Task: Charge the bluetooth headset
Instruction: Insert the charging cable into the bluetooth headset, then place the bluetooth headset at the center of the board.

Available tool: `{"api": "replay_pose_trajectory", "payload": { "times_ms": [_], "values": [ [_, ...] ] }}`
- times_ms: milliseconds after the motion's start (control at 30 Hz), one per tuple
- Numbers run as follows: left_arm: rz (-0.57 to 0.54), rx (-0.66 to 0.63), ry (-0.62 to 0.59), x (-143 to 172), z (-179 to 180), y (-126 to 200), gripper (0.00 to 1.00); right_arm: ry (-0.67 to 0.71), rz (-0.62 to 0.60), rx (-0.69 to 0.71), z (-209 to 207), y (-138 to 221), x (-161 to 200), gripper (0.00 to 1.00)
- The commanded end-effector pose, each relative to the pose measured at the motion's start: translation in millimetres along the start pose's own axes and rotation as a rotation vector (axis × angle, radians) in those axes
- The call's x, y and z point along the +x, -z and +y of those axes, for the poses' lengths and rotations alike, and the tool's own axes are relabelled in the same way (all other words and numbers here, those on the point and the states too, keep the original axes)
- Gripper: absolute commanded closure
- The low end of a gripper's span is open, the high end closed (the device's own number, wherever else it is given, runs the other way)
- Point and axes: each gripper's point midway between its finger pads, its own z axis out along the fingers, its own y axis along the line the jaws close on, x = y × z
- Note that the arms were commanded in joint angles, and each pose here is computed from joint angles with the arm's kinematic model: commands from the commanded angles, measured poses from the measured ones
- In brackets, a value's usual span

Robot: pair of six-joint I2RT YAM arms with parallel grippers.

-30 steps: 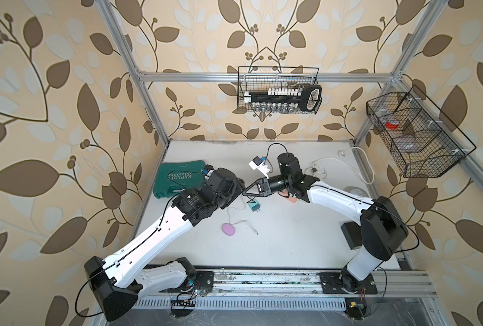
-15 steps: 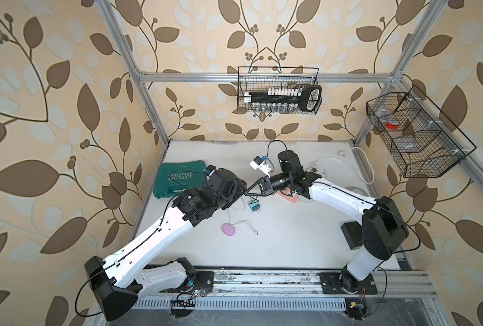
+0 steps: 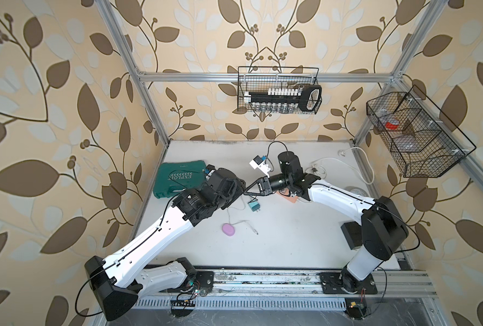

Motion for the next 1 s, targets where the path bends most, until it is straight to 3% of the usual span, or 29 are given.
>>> {"api": "replay_pose_trajectory", "payload": {
  "times_ms": [0,800,967],
  "values": [
    [0.106,0.088,-0.024,20.6,-21.0,12.3,0.92,0.087,-0.173,0.082,-5.2,2.6,-30.1,0.88],
    [0.091,0.075,-0.017,18.2,-15.9,13.0,0.92,0.089,-0.201,0.096,-2.8,5.0,-30.4,0.89],
    [0.04,0.044,-0.017,8.2,-7.7,12.9,0.91,0.089,-0.185,0.119,-3.6,6.9,-25.0,0.75]
  ]
}}
